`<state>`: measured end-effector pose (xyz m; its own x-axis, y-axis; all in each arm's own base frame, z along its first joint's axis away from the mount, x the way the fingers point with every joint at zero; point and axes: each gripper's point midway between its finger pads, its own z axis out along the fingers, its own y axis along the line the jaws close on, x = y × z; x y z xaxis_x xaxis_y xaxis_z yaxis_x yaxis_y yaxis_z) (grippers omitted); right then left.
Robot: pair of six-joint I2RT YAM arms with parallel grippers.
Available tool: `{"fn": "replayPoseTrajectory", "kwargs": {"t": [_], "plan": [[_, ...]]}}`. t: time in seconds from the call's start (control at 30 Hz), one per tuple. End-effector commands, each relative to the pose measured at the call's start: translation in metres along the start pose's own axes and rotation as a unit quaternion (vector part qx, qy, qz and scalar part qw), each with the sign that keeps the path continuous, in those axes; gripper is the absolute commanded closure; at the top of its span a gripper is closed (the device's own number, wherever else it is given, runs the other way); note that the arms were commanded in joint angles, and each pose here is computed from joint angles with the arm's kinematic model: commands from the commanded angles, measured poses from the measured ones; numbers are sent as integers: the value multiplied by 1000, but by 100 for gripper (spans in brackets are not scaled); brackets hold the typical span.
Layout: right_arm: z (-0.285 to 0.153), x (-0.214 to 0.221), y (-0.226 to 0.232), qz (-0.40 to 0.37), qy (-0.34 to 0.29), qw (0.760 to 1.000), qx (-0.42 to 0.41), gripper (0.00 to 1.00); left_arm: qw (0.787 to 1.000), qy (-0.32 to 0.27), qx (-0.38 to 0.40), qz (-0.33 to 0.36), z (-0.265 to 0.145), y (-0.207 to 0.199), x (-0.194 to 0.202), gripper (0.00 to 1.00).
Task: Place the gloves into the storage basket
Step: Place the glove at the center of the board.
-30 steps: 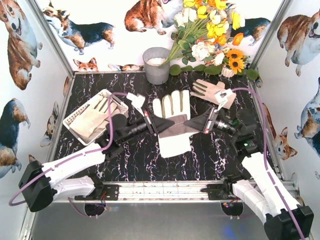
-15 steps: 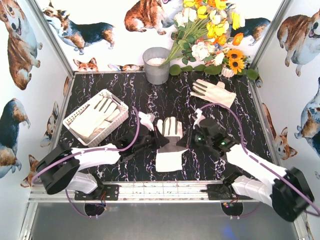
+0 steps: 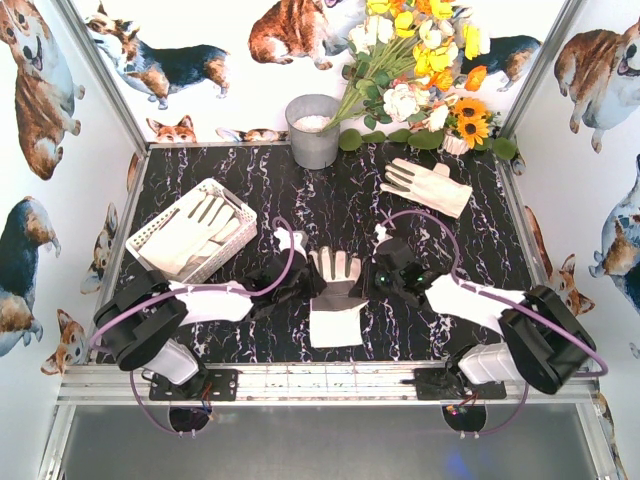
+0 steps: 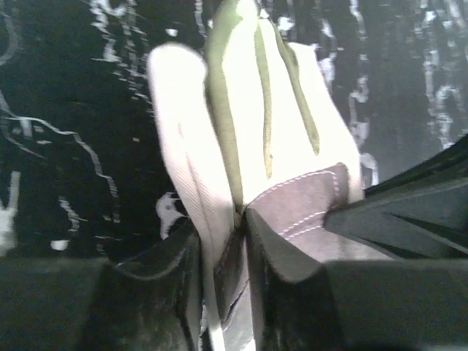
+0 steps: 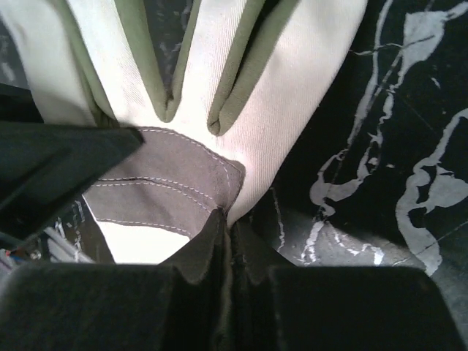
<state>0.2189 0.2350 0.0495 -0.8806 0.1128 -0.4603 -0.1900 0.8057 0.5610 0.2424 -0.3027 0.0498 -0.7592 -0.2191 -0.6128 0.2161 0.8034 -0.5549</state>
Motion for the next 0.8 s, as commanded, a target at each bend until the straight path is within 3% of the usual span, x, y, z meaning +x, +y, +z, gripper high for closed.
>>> {"fn": "replayPoseTrajectory", "kwargs": {"t": [0.0, 0.1, 0.3, 0.77], "plan": [[9, -18, -2, 10, -34, 999, 20, 100, 998, -27, -51, 17, 6, 22, -20, 74], [14, -19, -4, 22, -36, 999, 28, 100, 997, -35, -61, 12, 4, 28, -23, 65], [22, -23, 0, 23, -34, 999, 28, 100, 998, -28, -60, 3, 7, 35, -16, 71], [44, -42, 8, 38, -45, 998, 28, 100, 997, -49, -61, -26, 18, 63, -43, 71]]}}
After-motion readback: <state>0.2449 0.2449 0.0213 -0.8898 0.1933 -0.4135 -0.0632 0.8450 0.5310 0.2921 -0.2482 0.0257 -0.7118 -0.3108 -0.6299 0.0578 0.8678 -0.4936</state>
